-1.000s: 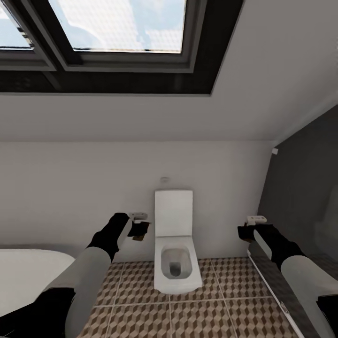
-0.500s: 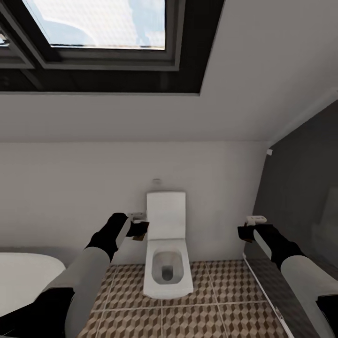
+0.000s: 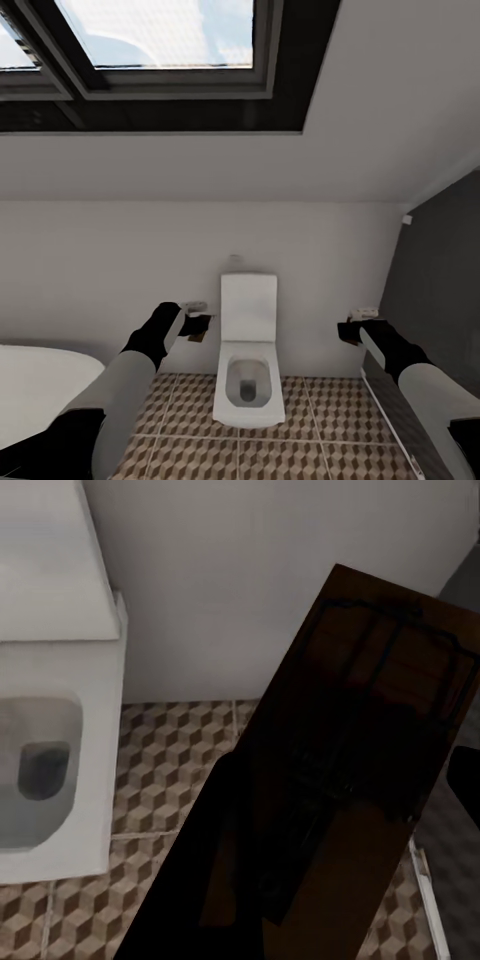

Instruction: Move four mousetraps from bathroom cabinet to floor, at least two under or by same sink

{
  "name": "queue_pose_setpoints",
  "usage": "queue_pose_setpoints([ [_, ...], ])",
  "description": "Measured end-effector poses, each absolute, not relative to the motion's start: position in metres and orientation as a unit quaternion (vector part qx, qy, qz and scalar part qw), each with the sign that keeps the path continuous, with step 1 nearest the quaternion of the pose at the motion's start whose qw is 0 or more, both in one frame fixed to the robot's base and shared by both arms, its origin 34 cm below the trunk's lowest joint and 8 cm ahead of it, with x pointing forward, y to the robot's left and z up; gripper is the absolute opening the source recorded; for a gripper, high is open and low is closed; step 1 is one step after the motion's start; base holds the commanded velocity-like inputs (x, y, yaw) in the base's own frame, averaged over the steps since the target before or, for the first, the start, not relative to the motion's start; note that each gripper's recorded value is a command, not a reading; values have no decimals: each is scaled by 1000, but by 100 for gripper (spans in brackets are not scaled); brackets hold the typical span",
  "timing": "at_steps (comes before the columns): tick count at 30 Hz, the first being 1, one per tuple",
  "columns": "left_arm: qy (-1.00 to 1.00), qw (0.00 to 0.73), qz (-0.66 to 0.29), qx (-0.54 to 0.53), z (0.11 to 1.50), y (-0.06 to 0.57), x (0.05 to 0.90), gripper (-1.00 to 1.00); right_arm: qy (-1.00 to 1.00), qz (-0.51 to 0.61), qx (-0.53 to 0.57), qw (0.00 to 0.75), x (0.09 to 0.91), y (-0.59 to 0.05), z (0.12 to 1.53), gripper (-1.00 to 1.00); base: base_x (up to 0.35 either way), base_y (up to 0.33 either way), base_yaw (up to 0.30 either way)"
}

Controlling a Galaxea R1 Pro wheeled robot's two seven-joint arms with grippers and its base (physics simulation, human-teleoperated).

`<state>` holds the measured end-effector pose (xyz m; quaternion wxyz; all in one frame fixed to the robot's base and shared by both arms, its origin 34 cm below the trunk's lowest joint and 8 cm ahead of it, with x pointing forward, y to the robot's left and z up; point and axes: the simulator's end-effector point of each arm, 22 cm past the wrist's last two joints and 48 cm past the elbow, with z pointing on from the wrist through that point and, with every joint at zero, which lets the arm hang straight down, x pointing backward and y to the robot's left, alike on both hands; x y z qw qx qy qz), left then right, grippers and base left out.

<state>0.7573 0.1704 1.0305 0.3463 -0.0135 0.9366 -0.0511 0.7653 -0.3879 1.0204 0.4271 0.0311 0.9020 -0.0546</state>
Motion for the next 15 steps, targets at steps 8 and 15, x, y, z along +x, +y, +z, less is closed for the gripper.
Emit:
queue_pose_setpoints([
  [8, 939, 341, -43, -19, 1023, 185, 756, -100, 900, -58, 33, 430, 764, -392, 1013, -100, 1, -1, 227],
  [15, 943, 330, -29, -31, 998, 213, 751, -100, 898, -57, 34, 434, 764, -392, 1012, -100, 0, 0, 40],
])
